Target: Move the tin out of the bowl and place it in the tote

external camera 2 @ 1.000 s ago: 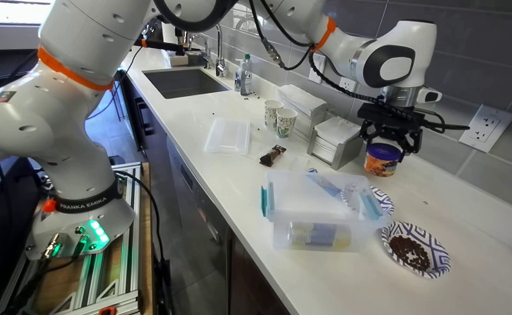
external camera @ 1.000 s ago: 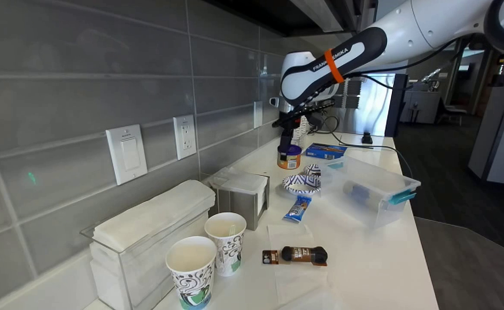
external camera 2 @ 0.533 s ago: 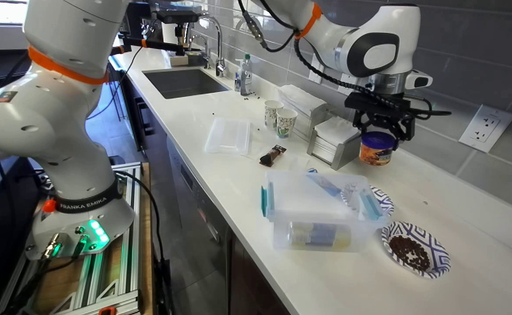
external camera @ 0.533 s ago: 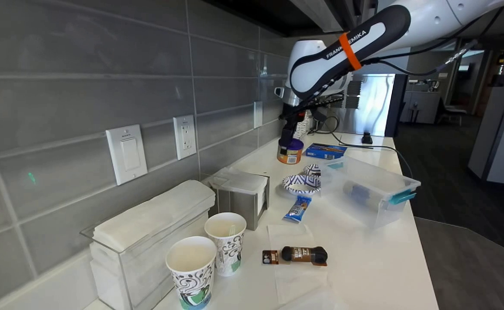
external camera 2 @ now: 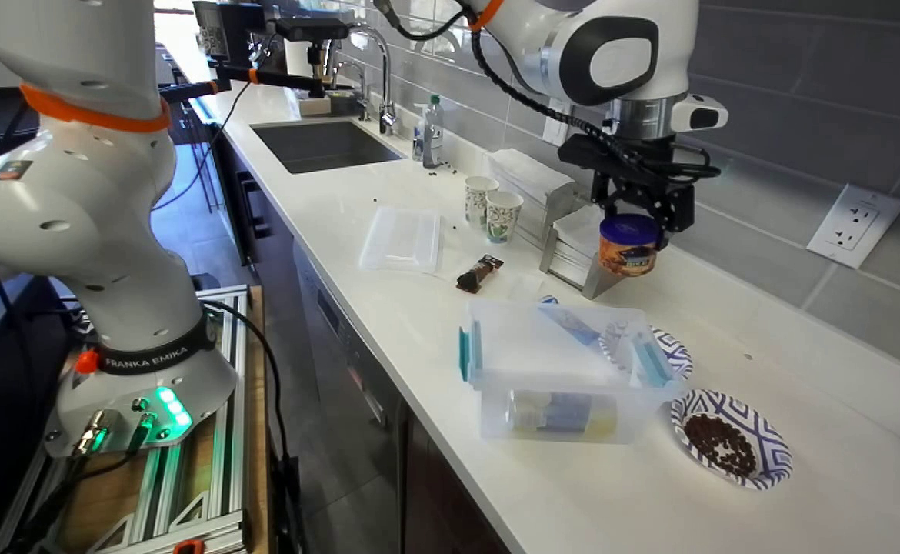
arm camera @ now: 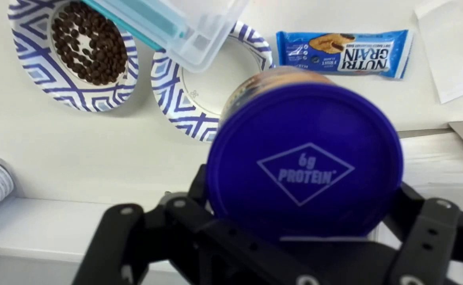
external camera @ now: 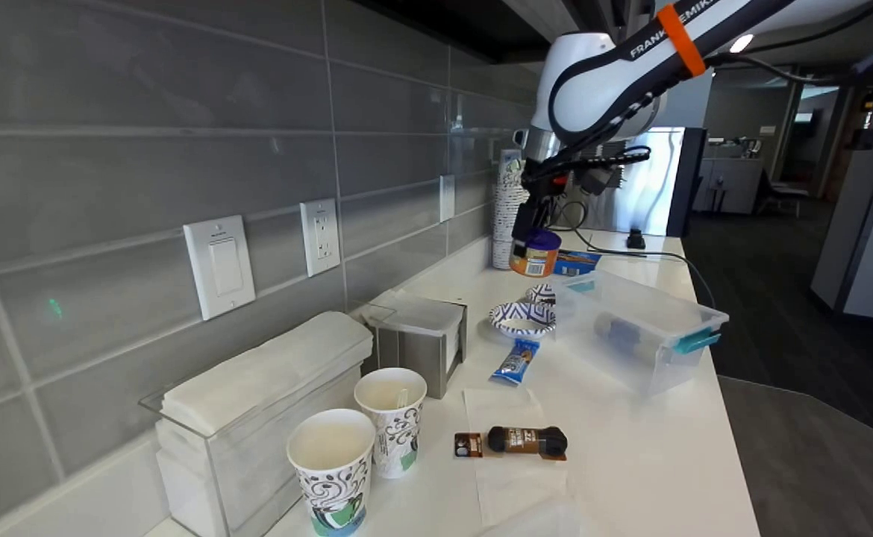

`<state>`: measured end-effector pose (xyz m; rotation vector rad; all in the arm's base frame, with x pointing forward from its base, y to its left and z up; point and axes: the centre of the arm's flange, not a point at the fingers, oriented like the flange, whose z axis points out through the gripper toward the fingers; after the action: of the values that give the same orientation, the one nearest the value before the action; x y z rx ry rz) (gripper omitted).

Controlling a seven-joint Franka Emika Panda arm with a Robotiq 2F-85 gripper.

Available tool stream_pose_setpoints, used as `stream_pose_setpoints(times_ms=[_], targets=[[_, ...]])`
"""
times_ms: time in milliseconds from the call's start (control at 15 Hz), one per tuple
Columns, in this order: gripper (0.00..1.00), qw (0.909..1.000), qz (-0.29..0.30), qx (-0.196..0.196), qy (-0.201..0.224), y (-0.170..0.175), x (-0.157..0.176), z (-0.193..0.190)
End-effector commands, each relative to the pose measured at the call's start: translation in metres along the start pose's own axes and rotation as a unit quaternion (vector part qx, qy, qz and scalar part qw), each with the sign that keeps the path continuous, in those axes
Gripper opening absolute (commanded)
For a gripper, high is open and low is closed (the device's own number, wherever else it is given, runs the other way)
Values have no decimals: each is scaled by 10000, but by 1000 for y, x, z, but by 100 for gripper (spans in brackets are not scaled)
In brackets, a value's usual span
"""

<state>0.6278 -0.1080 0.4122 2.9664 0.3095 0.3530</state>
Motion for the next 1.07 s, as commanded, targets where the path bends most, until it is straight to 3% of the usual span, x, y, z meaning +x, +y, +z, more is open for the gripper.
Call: stream_pose_setpoints(times_ms=[0,467,1000], targets=[[69,9980,591,-154,-143,-4,-42,-34],[69,9842,1663,-195,-579,28,-92,-42],[69,9767,1948,-122,-895,64,-126,9]])
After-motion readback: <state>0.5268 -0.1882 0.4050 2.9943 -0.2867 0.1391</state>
